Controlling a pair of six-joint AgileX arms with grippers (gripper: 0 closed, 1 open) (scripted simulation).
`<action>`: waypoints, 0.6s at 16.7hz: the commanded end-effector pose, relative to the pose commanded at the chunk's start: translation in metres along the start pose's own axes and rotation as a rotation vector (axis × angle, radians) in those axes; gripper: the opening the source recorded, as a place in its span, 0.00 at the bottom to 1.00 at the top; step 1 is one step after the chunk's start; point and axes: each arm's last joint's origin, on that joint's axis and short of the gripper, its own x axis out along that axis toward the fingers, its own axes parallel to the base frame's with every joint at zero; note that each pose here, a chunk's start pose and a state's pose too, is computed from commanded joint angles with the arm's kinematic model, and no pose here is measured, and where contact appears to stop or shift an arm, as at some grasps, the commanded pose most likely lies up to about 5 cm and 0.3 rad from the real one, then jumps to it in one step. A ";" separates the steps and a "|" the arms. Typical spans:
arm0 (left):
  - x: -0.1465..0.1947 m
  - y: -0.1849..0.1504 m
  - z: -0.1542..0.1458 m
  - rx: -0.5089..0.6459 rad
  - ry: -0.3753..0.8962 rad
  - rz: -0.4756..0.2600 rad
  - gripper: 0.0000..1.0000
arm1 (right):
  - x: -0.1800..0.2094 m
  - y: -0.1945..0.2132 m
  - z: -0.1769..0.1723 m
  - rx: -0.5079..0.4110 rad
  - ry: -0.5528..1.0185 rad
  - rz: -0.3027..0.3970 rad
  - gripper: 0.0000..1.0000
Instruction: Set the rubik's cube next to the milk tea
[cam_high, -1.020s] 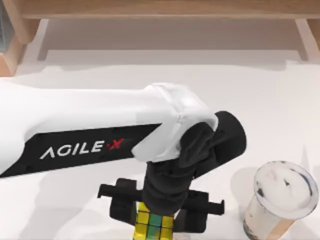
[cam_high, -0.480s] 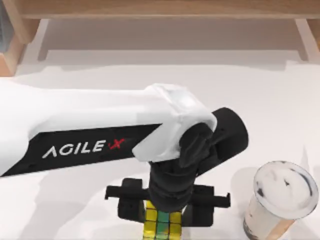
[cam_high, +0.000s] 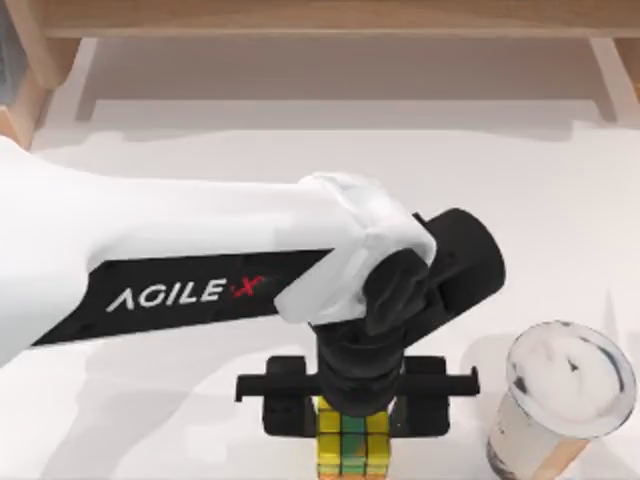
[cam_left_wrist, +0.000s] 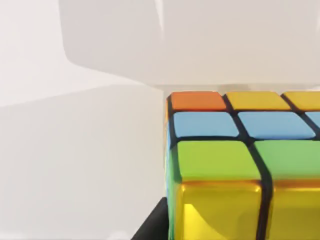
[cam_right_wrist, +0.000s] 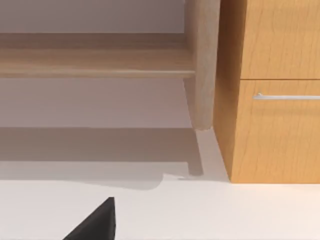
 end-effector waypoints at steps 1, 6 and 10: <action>0.000 0.000 0.000 0.000 0.000 0.000 0.00 | 0.000 0.000 0.000 0.000 0.000 0.000 1.00; 0.000 0.000 0.000 0.000 0.000 0.000 0.38 | 0.000 0.000 0.000 0.000 0.000 0.000 1.00; 0.000 0.000 0.000 0.000 0.000 0.000 0.68 | 0.000 0.000 0.000 0.000 0.000 0.000 1.00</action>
